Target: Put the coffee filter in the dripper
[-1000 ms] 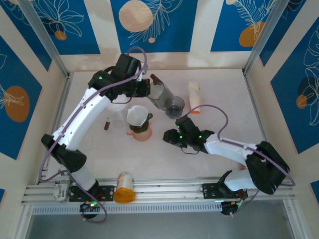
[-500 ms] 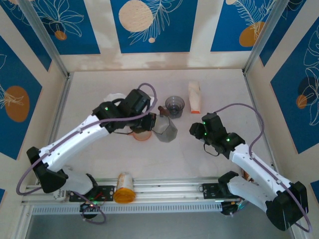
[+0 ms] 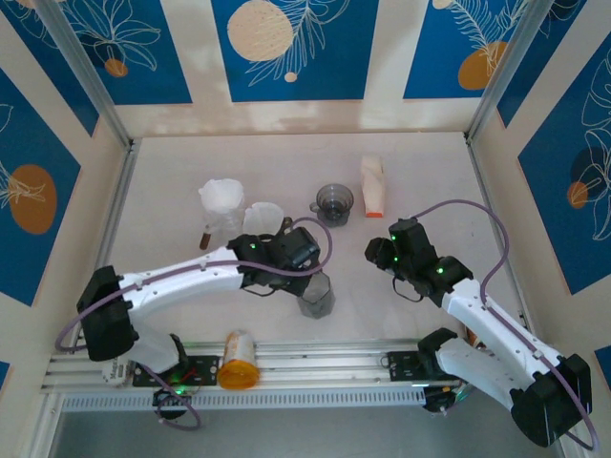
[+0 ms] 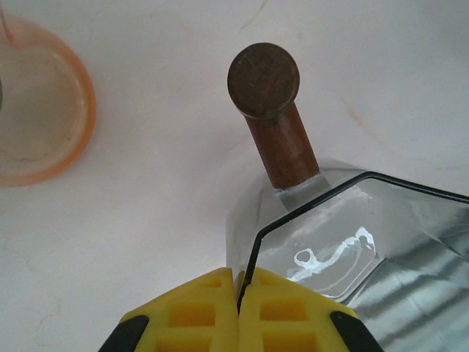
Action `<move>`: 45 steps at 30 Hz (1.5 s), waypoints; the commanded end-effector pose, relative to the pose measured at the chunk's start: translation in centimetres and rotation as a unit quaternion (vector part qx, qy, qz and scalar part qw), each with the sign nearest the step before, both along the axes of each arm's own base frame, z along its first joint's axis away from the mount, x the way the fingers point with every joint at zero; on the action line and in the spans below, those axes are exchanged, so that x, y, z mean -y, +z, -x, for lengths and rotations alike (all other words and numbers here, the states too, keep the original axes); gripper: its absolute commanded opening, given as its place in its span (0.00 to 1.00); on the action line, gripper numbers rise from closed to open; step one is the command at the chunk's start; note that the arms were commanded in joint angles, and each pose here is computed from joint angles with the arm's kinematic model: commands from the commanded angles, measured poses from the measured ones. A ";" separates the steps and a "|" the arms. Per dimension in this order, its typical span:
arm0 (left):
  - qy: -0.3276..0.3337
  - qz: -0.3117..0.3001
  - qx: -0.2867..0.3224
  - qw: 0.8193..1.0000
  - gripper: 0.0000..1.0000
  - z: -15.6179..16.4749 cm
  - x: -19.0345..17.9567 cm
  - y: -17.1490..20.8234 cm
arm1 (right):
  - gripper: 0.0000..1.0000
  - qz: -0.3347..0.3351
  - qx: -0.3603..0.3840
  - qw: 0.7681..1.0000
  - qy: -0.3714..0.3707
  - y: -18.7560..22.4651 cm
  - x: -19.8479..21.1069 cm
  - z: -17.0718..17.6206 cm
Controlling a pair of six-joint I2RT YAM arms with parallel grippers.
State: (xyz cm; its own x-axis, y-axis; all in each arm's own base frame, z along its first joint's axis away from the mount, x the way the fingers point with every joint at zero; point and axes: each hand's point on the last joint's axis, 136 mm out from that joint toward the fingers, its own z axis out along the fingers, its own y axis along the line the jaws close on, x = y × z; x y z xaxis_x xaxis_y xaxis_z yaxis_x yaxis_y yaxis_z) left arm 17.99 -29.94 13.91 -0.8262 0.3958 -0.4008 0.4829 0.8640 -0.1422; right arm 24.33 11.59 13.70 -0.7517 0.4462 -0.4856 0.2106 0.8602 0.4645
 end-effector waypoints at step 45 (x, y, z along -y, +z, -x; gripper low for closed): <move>0.030 0.039 0.079 0.996 0.66 0.2 -0.9 1.5 | 0.58 -0.027 -0.006 0.998 0.051 -0.6 -2.4 0.3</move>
State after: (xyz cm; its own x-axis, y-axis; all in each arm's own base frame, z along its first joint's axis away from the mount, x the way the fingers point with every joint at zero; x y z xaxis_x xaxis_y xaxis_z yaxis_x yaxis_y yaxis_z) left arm 17.93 -28.89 13.96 -0.7892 0.3258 -0.5206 0.4398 0.8915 -0.1087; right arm 23.53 12.60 12.14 -0.7900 0.4145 -0.4518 0.1838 0.8631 0.4704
